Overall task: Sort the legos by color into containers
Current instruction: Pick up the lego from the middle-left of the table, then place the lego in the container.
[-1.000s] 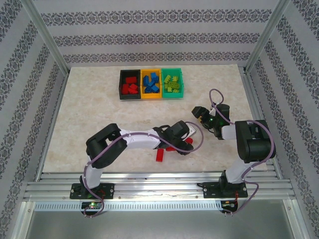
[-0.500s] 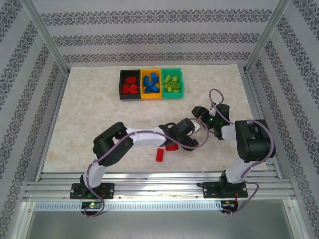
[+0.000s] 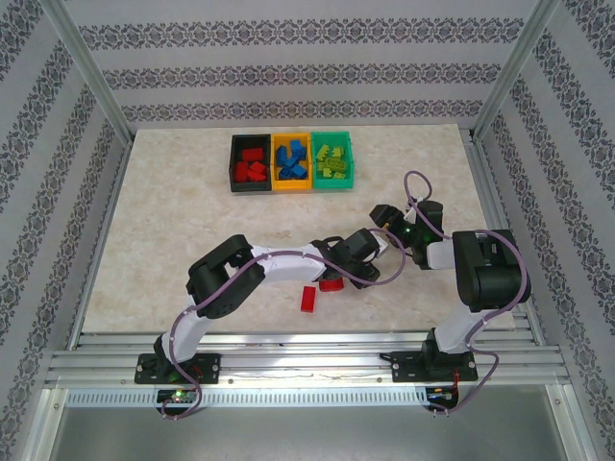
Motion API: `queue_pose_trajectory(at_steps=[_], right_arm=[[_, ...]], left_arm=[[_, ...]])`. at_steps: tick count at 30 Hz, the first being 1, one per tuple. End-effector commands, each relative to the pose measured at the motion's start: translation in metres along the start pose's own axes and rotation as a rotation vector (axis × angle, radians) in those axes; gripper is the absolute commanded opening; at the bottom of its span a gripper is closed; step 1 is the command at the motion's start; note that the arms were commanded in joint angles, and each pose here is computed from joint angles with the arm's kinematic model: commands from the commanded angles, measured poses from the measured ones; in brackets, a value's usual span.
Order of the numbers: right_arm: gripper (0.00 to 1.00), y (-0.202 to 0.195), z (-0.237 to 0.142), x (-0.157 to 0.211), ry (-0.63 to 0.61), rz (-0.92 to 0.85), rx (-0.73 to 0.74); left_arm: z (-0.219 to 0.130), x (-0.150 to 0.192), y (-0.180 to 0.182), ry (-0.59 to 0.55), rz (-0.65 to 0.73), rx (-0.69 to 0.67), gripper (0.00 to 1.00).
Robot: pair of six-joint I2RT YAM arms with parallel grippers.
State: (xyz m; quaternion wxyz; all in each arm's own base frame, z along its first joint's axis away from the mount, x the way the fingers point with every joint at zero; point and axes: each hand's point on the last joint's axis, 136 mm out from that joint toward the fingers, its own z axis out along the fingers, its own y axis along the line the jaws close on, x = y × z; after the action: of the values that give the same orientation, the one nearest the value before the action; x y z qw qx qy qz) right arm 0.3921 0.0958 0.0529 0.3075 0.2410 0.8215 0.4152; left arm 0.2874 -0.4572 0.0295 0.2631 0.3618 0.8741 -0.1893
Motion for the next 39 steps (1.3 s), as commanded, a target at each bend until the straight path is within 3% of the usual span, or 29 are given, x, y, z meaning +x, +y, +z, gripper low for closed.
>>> queue_pose_trajectory(at_steps=[1, 17, 23, 31, 39], right_arm=[[0.72, 0.0, 0.002, 0.0, 0.007, 0.003, -0.017], [0.72, 0.002, 0.002, 0.0, 0.006, 0.001, -0.02], [0.72, 0.001, 0.002, 0.001, 0.009, 0.004, -0.022], [0.72, 0.002, 0.003, 0.001, 0.011, 0.008, -0.027], [0.72, 0.001, 0.003, 0.001, 0.01, 0.008, -0.026]], left_arm=[[0.005, 0.019, -0.002, 0.064, -0.009, -0.002, 0.34], [-0.017, -0.01, -0.008, -0.077, -0.051, 0.045, 0.31], [-0.026, -0.02, 0.005, -0.114, -0.134, 0.084, 0.3], [-0.051, -0.021, 0.059, -0.174, -0.269, 0.073, 0.3], [-0.105, -0.017, 0.136, -0.285, -0.418, 0.002, 0.29]])
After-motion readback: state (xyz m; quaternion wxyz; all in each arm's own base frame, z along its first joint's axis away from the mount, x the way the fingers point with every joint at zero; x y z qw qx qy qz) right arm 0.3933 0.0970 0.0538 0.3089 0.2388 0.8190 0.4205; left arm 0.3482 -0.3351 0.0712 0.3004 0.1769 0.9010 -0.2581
